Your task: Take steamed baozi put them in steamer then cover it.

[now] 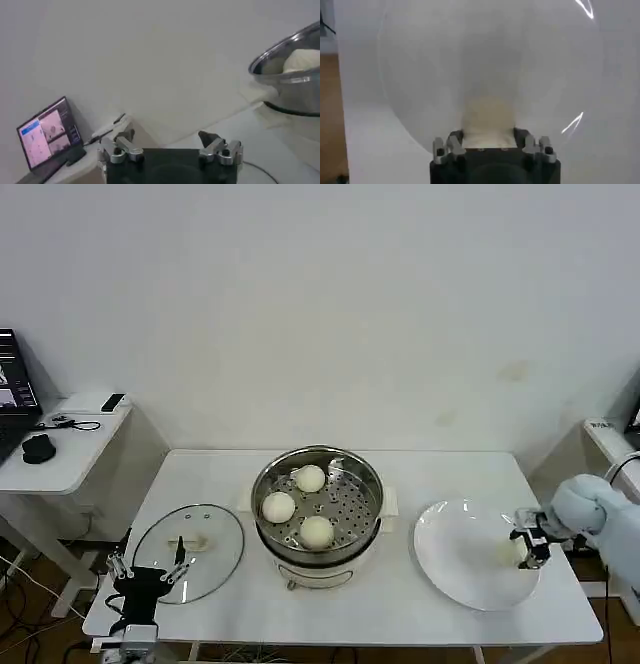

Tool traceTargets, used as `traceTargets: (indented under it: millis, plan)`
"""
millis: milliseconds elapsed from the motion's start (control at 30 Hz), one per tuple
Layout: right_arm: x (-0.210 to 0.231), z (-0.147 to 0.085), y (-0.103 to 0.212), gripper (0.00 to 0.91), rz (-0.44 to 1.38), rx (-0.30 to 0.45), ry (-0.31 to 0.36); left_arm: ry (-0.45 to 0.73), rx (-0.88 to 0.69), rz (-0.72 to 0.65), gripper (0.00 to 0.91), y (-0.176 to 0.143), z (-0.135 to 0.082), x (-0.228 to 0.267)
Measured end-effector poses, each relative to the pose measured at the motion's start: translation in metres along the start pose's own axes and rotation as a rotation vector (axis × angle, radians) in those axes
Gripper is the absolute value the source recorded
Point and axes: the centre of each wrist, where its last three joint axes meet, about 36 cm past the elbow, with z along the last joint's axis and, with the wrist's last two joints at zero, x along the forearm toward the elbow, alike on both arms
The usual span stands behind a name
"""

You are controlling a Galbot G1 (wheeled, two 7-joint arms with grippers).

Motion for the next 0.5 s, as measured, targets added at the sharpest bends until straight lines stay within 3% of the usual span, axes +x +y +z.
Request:
traceTargets:
  millis: [267, 500]
  plan:
    - [0.047, -0.017, -0.027, 0.675, 0.074, 0.004, -0.05, -0.009, 0.002, 0.003, 0.907, 0.0, -0.003, -0.001]
    - [0.1, -0.054, -0.056, 0.675, 0.171, 0.02, -0.12, -0.015, 0.001, -0.001, 0.907, 0.001, -0.005, -0.001]
